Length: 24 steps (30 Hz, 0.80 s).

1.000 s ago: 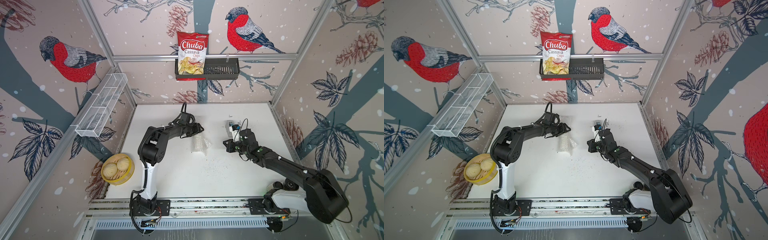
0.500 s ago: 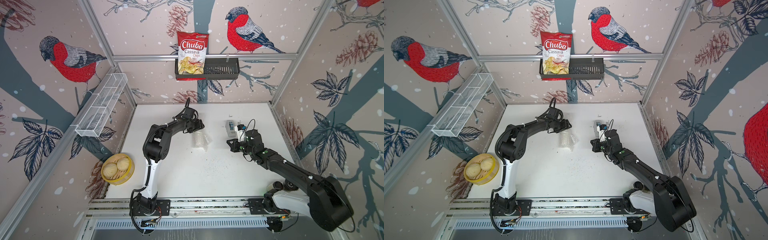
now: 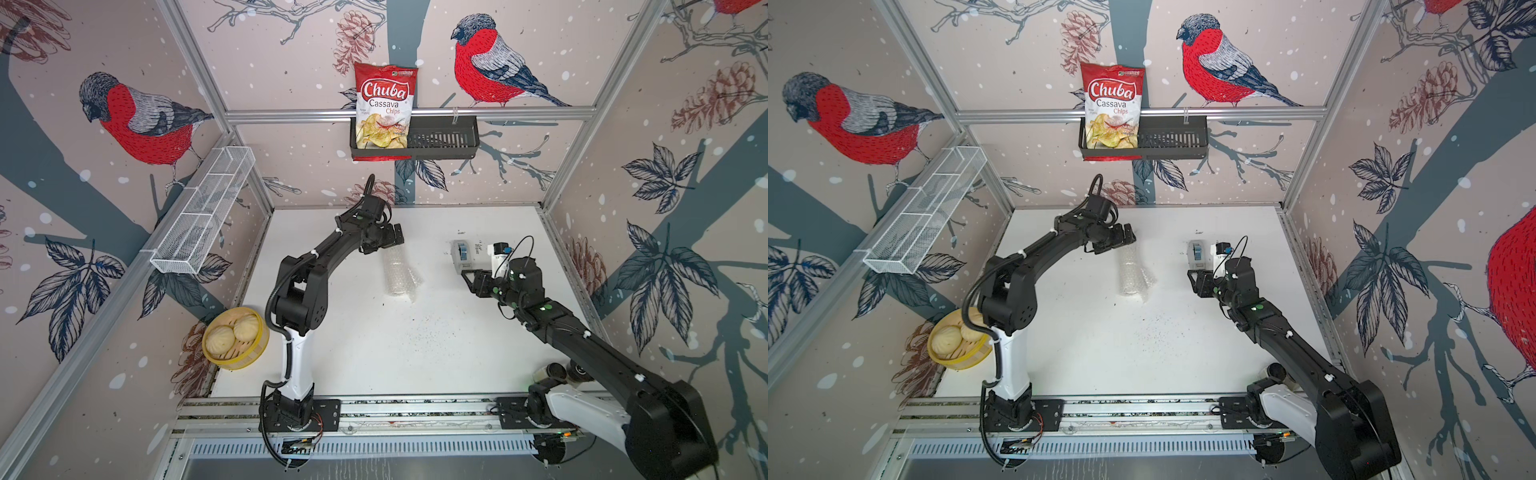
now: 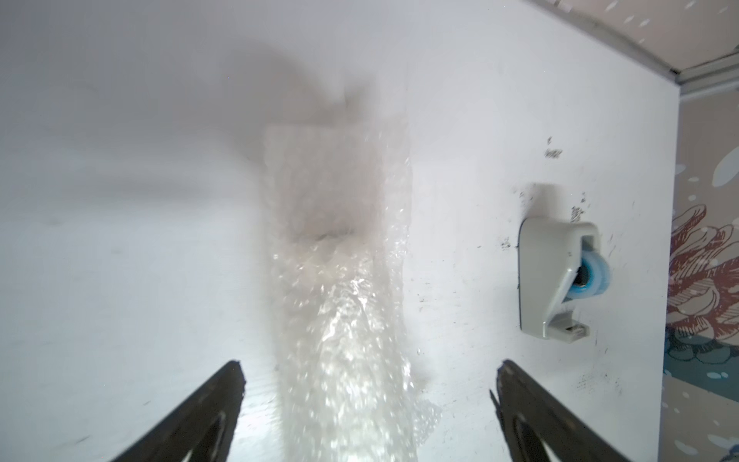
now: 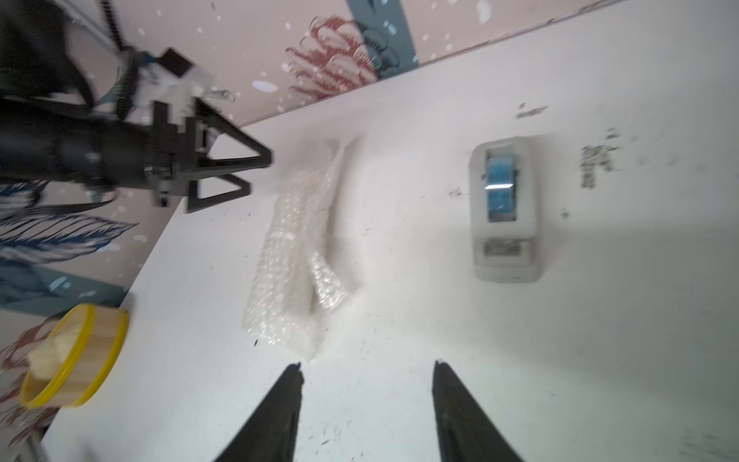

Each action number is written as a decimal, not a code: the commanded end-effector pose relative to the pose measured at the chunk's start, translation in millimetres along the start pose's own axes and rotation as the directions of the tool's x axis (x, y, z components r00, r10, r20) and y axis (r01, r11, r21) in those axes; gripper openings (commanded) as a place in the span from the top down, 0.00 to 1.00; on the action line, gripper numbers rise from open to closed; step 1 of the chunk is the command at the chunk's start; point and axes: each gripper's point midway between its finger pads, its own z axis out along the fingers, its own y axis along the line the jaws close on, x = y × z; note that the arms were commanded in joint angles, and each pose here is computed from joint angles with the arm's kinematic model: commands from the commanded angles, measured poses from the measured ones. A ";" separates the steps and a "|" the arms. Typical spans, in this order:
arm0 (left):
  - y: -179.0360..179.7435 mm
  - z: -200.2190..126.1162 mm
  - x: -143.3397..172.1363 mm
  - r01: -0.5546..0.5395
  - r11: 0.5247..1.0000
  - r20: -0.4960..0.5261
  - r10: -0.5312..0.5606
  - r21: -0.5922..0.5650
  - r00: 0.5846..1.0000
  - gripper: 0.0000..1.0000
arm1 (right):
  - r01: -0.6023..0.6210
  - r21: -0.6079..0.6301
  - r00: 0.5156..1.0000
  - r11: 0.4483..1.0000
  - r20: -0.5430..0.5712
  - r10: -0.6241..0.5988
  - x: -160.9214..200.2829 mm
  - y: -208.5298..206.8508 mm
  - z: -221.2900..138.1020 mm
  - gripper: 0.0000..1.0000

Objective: Wrap vases in bubble wrap
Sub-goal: Place the wrapped vase at the center of the board, then reset both arms

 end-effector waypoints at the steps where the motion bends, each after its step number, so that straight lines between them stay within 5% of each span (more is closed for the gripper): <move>1: 4.5 -79.7 -34.7 -0.134 0.970 0.244 0.182 -0.203 0.952 0.02 | -0.111 0.294 0.978 0.949 0.202 0.052 -41.0 -55.8 -18.5 0.34; 3: 7.8 -119.5 -42.2 -0.178 0.930 0.378 0.298 -0.320 0.877 0.02 | -0.178 0.405 0.955 0.897 0.292 0.057 -58.3 -85.1 -31.3 0.24; 6: 20.5 -157.5 -36.7 -0.268 0.850 0.545 0.503 -0.454 0.671 0.02 | -0.243 0.563 0.929 0.790 0.370 0.023 -74.5 -125.9 -50.9 0.12; 10: 88.3 -205.2 2.3 -0.077 0.777 0.683 0.592 -0.625 0.428 0.03 | -0.183 0.692 0.933 0.698 0.345 -0.097 -82.9 -156.1 -59.9 0.06; 13: 139.5 -217.2 43.2 0.016 0.862 0.822 0.477 -0.507 0.311 0.04 | -0.109 0.752 0.933 0.650 0.303 -0.195 -74.1 -173.2 -54.0 0.01; 16: 146.9 -212.3 70.5 -0.097 0.861 0.821 0.506 -0.500 0.263 0.04 | -0.123 0.778 0.930 0.616 0.308 -0.202 -62.4 -194.2 -52.9 0.00; 21: 164.4 -184.0 67.9 -0.101 0.820 0.726 0.549 -0.563 0.415 0.04 | -0.099 0.778 0.928 0.620 0.298 -0.225 -57.8 -201.8 -49.8 0.00; 24: 176.2 -179.1 68.3 -0.058 0.813 0.716 0.542 -0.580 0.439 0.04 | -0.113 0.763 0.918 0.637 0.326 -0.228 -58.4 -203.1 -50.3 0.00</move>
